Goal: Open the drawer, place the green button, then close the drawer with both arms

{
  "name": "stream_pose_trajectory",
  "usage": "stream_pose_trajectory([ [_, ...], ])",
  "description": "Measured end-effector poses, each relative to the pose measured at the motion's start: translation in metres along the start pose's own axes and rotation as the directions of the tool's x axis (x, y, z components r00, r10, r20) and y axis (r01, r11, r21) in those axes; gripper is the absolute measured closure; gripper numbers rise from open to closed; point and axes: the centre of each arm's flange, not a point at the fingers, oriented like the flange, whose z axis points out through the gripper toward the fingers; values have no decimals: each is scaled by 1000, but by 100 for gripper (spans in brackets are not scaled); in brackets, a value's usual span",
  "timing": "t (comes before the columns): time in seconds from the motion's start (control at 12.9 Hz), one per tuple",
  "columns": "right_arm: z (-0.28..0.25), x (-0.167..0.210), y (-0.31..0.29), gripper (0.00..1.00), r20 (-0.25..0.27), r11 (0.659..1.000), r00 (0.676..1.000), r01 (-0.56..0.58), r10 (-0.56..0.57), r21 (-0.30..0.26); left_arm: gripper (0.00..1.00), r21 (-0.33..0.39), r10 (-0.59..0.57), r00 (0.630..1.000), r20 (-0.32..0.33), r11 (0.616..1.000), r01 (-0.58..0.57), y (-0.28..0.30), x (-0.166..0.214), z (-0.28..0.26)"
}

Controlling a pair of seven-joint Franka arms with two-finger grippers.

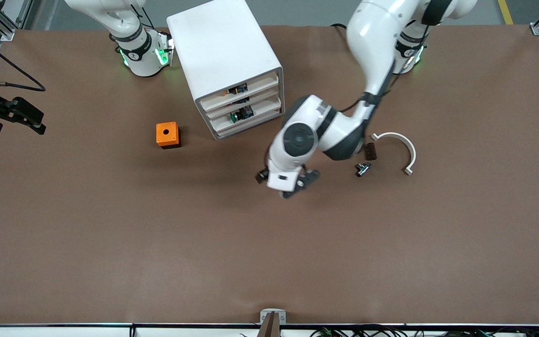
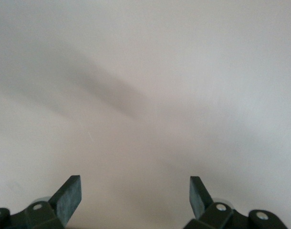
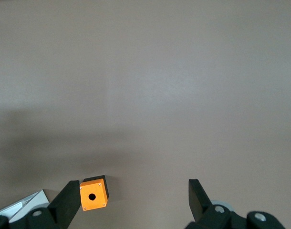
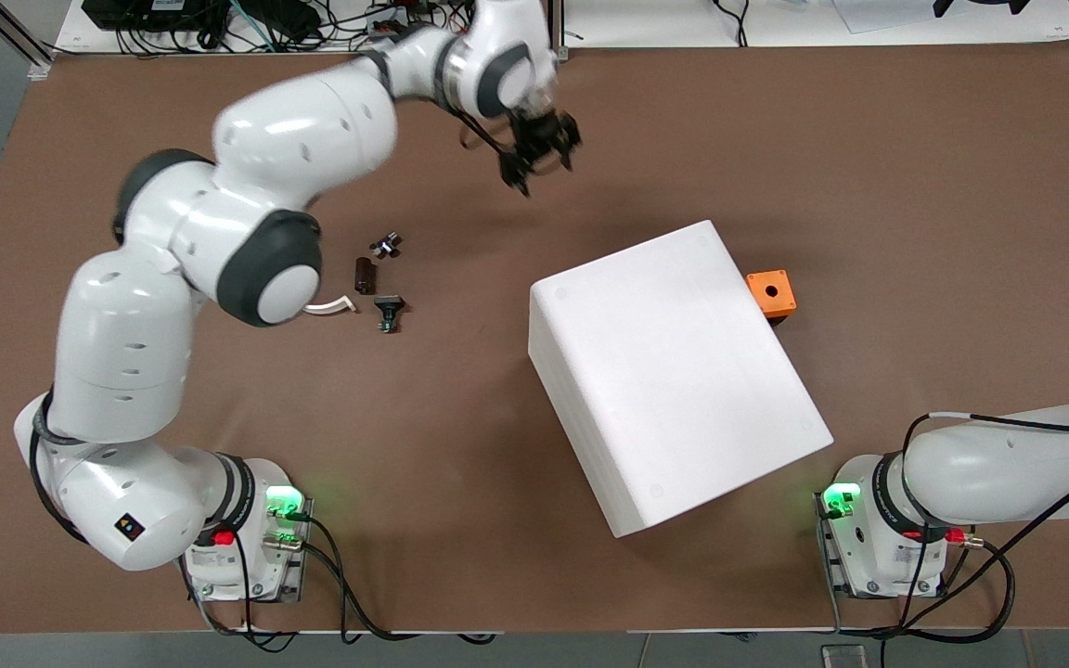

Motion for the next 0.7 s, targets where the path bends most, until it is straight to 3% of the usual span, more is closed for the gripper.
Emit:
stream_pose_trajectory([
  [0.31, 1, 0, 8, 0, 2, 1000, 1000, -13, 13, 0, 0, 23, -55, 990, -129, 998, 58, -62, 96, -114],
  [0.7, 2, 0, 7, 0, 5, 1000, 1000, -13, 13, 0, 0, 51, 118, 981, -155, 992, -112, -176, 209, -220],
])
